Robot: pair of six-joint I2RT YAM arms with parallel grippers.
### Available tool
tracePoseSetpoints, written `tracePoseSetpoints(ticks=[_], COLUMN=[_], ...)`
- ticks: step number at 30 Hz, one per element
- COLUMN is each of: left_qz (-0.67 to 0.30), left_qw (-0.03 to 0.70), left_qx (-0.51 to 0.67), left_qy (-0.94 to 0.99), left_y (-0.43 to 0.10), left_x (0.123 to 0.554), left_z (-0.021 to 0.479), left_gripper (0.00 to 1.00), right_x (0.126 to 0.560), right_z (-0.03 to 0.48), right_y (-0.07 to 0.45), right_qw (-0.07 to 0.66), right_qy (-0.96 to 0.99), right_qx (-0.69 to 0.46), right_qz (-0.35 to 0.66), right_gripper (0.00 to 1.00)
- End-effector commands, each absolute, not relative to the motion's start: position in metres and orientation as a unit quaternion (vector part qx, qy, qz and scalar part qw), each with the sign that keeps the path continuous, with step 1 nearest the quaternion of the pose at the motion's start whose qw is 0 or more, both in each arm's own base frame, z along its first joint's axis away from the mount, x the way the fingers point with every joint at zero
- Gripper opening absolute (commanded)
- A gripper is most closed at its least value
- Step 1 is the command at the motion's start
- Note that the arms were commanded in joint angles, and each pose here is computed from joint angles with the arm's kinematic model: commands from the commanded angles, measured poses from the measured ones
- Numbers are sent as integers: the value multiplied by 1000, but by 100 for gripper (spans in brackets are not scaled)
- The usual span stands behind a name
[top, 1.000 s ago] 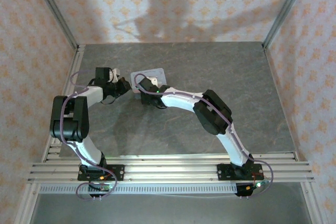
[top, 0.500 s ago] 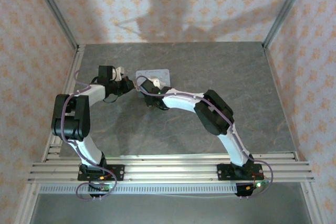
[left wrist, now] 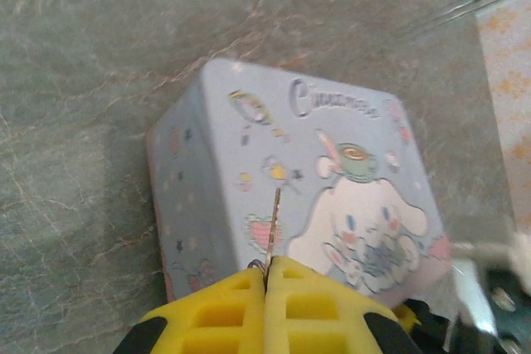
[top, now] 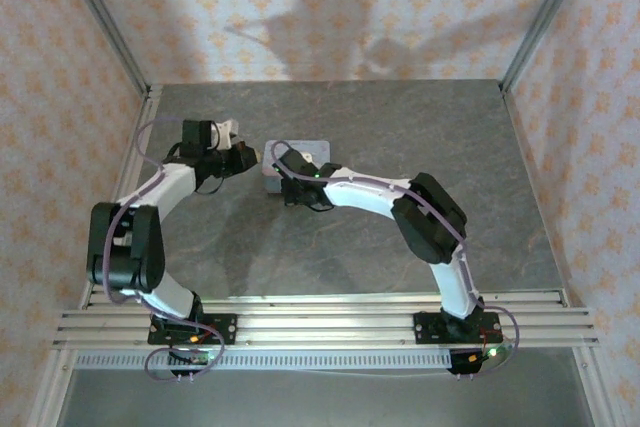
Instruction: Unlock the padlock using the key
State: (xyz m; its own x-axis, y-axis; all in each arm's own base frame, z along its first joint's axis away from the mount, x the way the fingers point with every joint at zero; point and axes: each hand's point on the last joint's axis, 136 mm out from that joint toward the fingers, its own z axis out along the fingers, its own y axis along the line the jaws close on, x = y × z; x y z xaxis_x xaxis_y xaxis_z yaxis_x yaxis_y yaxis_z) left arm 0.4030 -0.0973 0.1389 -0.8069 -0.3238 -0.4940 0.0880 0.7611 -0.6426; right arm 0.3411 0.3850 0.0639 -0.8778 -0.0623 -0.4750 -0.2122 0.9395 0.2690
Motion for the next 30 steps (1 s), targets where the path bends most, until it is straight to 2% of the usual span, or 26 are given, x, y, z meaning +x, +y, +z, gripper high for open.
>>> tracePoseSetpoints(ticks=[1, 8, 16, 26, 30], left_qz=[-317, -314, -320, -340, -346], left_qw=[307, 331, 360, 343, 341], left_qx=[-43, -14, 87, 109, 111], left_qy=[896, 889, 872, 869, 867], left_y=[-97, -103, -146, -167, -170], left_x=[383, 351, 309, 272, 266], left_z=[145, 159, 172, 132, 131], left_gripper=[0, 0, 0, 0, 0], right_x=[343, 347, 349, 336, 330], right_z=[89, 108, 133, 139, 146], right_y=[383, 373, 361, 355, 355], right_qw=[221, 194, 203, 177, 160], right_qy=[951, 946, 943, 943, 944], right_qx=[-36, -11, -10, 4, -8], right_qz=[213, 260, 265, 280, 289], right_gripper=[0, 0, 0, 0, 0])
